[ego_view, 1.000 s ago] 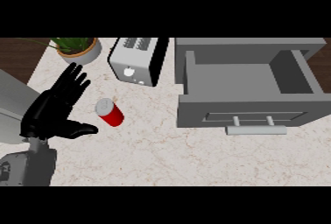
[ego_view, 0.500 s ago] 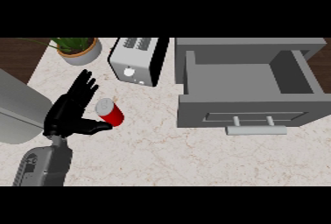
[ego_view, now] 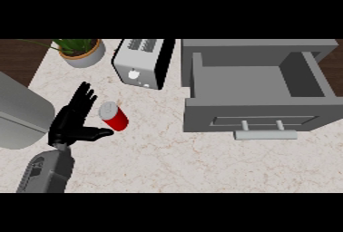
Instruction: Pick up the can, place it into the drawer and close the drawer
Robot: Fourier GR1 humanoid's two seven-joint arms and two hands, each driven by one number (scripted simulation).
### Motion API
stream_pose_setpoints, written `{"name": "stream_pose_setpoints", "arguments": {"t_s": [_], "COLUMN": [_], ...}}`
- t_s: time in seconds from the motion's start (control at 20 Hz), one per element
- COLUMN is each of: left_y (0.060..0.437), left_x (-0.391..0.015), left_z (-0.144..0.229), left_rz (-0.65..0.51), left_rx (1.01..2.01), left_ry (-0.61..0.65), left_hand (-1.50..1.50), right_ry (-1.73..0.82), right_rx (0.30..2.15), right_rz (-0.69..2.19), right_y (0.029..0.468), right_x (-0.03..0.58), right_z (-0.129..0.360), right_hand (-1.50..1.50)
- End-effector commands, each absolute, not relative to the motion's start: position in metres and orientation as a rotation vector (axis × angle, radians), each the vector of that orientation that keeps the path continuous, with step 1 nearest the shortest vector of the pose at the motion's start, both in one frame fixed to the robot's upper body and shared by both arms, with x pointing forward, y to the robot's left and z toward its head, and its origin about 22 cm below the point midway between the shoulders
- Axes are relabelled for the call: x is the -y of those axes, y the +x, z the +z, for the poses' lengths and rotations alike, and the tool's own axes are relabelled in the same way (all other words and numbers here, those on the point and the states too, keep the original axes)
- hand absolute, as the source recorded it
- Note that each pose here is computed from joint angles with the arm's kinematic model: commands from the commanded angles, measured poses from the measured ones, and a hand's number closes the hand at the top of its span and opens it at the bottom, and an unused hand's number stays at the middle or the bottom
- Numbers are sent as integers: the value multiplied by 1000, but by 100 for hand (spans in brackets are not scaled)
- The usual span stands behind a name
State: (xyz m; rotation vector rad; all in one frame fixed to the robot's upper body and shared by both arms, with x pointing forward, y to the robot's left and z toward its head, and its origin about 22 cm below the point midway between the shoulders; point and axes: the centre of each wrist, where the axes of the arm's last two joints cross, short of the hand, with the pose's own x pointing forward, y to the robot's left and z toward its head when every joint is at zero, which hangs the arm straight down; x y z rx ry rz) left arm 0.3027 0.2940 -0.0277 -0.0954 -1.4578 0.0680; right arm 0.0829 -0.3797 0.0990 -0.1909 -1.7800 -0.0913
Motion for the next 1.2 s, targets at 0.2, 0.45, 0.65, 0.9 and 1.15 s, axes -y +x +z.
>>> {"name": "stream_pose_setpoints", "arguments": {"t_s": [0.2,0.45,0.65,0.9,1.15], "left_y": [298,282,296,300,306], "left_x": [-321,-321,-302,-291,-283], "left_z": [-62,-99,-103,-115,-114], "left_rz": [91,87,111,104,124], "left_rx": [1440,1393,1405,1383,1388], "left_ry": [-81,-88,-91,-140,-166], "left_hand": [-150,-150,-150,-150,-150], "right_ry": [-215,-191,-186,-184,-173], "right_rx": [1790,1781,1794,1777,1784], "right_rz": [-87,-112,-105,-81,-106], "right_y": [58,76,65,62,73], "right_x": [386,381,381,383,400], "right_z": [104,99,90,119,100], "right_hand": [-150,-150,-150,-150,-150]}}
